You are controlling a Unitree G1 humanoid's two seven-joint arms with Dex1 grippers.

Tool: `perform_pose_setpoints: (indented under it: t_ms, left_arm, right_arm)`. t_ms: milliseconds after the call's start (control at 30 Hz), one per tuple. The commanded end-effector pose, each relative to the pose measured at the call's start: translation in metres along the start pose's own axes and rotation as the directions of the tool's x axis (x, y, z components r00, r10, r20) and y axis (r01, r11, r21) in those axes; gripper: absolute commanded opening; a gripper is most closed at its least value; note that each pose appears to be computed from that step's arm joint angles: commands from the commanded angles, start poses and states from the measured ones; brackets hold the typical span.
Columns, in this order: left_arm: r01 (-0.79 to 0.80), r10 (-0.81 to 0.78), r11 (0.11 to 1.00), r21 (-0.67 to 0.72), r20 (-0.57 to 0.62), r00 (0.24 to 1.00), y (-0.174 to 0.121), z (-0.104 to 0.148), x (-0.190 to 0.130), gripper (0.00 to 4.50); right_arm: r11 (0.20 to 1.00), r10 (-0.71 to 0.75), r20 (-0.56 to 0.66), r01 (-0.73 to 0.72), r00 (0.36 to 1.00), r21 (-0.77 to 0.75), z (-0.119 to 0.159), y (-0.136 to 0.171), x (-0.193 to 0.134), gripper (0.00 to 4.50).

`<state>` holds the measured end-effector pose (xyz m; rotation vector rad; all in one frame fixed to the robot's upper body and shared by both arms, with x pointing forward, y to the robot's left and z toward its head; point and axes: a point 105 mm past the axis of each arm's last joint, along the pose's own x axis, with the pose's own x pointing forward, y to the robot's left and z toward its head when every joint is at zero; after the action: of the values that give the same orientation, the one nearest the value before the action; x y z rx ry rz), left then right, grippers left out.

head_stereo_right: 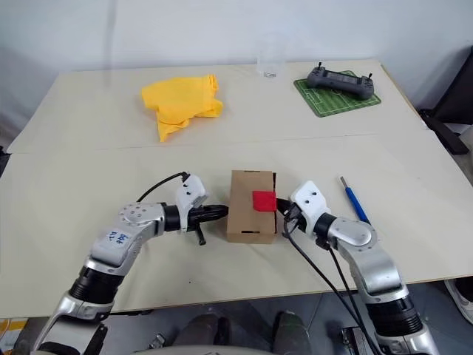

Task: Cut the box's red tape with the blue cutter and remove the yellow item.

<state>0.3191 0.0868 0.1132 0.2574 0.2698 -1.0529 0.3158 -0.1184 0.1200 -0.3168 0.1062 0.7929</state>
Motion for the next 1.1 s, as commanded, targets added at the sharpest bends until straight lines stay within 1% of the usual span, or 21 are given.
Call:
perform_pose_setpoints:
  t_ms: [33, 133, 333, 400, 500, 600, 633, 667, 733, 800, 867, 900, 967, 1033, 1067, 1100]
  left_arm:
    - [0.036, -0.037, 0.999, 0.023, 0.049, 0.998, -0.012, 0.015, -0.010, 0.00]
    - [0.052, -0.053, 0.999, 0.015, 0.047, 0.998, -0.018, 0.013, -0.015, 0.00]
    - [0.077, -0.076, 0.997, -0.017, 0.042, 0.996, -0.025, 0.009, -0.015, 0.00]
    - [0.033, -0.033, 0.999, -0.025, 0.008, 0.999, -0.019, 0.002, -0.016, 0.00]
    - [-0.030, 0.029, 0.999, -0.027, -0.013, 0.999, -0.007, -0.001, -0.021, 0.00]
    - [-0.054, 0.053, 0.998, -0.019, -0.037, 0.998, 0.001, -0.003, -0.030, 0.00]
    - [-0.045, 0.045, 0.999, -0.009, -0.060, 0.997, 0.005, -0.005, -0.038, 0.00]
    - [-0.030, 0.030, 1.000, 0.003, -0.083, 0.996, 0.008, -0.006, -0.047, 0.00]
    - [0.045, -0.043, 0.999, 0.022, -0.086, 0.995, 0.007, 0.002, -0.061, 0.00]
    - [0.169, -0.168, 0.985, 0.035, -0.019, 0.986, -0.006, 0.021, -0.066, 0.00]
    - [0.279, -0.283, 0.957, 0.080, 0.046, 0.958, -0.021, 0.042, -0.065, 0.00]
    - [0.299, -0.306, 0.950, 0.094, 0.062, 0.950, -0.024, 0.048, -0.063, 0.00]
    - [0.309, -0.317, 0.946, 0.100, 0.073, 0.946, -0.025, 0.053, -0.061, 0.00]
    - [0.294, -0.308, 0.946, 0.136, 0.096, 0.946, -0.023, 0.060, -0.041, 0.00]
    - [0.286, -0.302, 0.946, 0.150, 0.095, 0.949, -0.022, 0.061, -0.028, 0.00]
    - [0.265, -0.284, 0.949, 0.170, 0.094, 0.954, -0.020, 0.062, -0.017, 0.00]
  right_arm:
    - [0.997, 0.075, 0.042, -0.074, 0.996, -0.019, 0.014, 0.020, 0.008, 0.03]
    - [0.998, 0.067, 0.033, -0.066, 0.997, -0.021, 0.011, 0.017, 0.009, 0.03]
    - [0.998, 0.063, 0.036, -0.062, 0.997, -0.030, 0.012, 0.012, 0.010, 0.03]
    - [0.997, 0.064, 0.027, -0.063, 0.998, -0.042, 0.012, 0.010, 0.008, 0.03]
    - [0.998, 0.047, 0.017, -0.047, 0.999, -0.042, 0.013, 0.005, 0.001, 0.03]
    - [0.999, 0.023, -0.007, -0.023, 1.000, -0.032, 0.014, -0.002, -0.013, 0.03]
    - [1.000, 0.012, -0.020, -0.012, 1.000, -0.005, 0.015, -0.007, -0.023, 0.03]
    - [0.998, 0.015, -0.047, -0.012, 0.999, 0.058, 0.014, -0.011, -0.034, 0.20]
    - [0.994, 0.016, -0.052, -0.010, 0.999, 0.109, 0.026, -0.018, -0.052, 0.68]
    - [0.989, 0.013, -0.062, -0.003, 0.998, 0.146, 0.037, -0.025, -0.060, 1.33]
    - [0.970, 0.016, -0.104, 0.010, 0.994, 0.243, 0.043, -0.031, -0.064, 2.08]
    - [0.958, 0.026, -0.126, 0.011, 0.992, 0.286, 0.045, -0.032, -0.065, 2.36]
    - [0.944, 0.040, -0.151, 0.012, 0.988, 0.330, 0.047, -0.032, -0.066, 3.11]
    - [0.903, 0.067, -0.210, 0.030, 0.975, 0.429, 0.045, -0.030, -0.060, 3.82]
    - [0.877, 0.099, -0.205, 0.012, 0.974, 0.481, 0.047, -0.025, -0.053, 4.19]
    - [0.868, 0.118, -0.233, 0.014, 0.965, 0.496, 0.044, -0.021, -0.047, 4.47]
